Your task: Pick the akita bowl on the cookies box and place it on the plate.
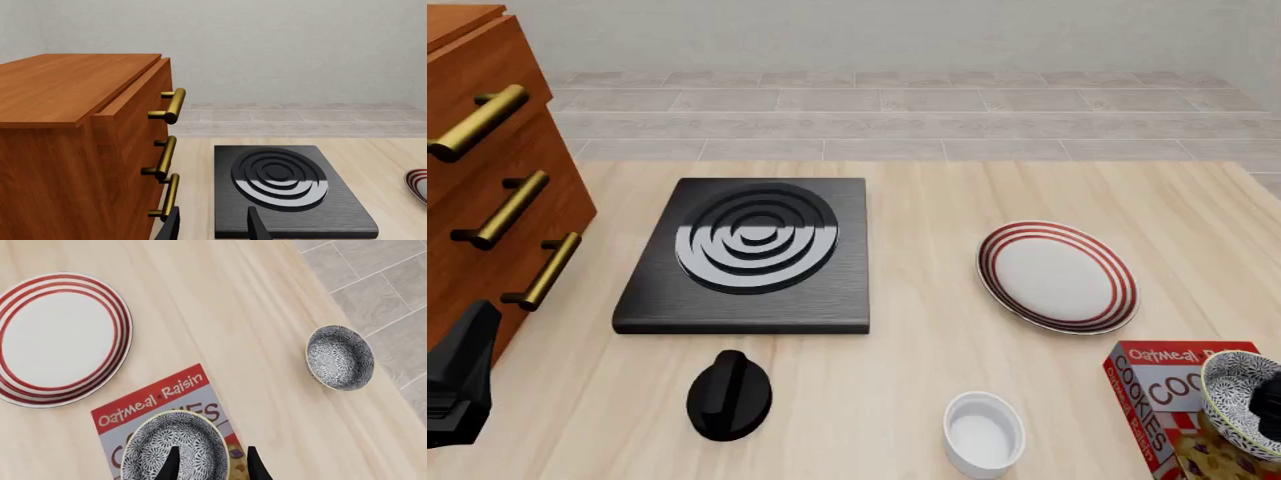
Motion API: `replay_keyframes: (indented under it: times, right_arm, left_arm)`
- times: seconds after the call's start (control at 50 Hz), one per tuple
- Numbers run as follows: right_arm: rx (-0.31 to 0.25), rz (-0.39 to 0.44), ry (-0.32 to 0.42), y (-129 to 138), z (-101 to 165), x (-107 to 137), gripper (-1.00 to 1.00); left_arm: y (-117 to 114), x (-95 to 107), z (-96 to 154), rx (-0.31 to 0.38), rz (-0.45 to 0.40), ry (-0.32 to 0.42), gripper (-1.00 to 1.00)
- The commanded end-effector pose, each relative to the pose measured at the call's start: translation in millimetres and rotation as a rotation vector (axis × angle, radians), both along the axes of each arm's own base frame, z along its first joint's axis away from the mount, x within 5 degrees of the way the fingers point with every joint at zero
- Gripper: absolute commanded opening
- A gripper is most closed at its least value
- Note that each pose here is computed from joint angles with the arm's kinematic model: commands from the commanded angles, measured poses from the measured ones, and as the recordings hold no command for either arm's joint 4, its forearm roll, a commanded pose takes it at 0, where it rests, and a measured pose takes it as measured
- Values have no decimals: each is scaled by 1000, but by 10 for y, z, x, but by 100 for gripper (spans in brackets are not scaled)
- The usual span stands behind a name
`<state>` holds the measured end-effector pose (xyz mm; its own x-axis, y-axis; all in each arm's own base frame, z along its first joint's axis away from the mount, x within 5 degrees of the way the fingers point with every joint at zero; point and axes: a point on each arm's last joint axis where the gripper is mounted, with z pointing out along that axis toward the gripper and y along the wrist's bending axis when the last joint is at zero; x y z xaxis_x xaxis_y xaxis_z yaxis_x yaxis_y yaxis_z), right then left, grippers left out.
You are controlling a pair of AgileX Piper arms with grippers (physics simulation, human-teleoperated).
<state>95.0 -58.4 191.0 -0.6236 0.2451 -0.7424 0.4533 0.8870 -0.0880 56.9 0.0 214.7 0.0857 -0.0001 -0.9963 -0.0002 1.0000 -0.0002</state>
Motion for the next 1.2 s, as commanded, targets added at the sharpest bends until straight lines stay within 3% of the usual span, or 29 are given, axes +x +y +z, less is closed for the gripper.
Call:
replay_keyframes:
  times: [0.02, 0.78, 0.8, 0.86, 1.2]
  right_arm:
    - [9, -4, 6, -7, -77, 12, 100]
    - [22, -29, 20, -45, -204, 26, 100]
    - [17, -29, 20, -52, -197, 27, -100]
    - [-6, -23, 22, -69, -160, 26, -100]
    - [-9, -15, -12, -31, 12, 15, -100]
  left_arm:
    - [0, 0, 0, 0, 0, 0, 100]
    - [0, 0, 0, 0, 0, 0, 100]
    - [0, 0, 0, 0, 0, 0, 100]
    - [0, 0, 0, 0, 0, 0, 100]
    - [0, 0, 0, 0, 0, 0, 100]
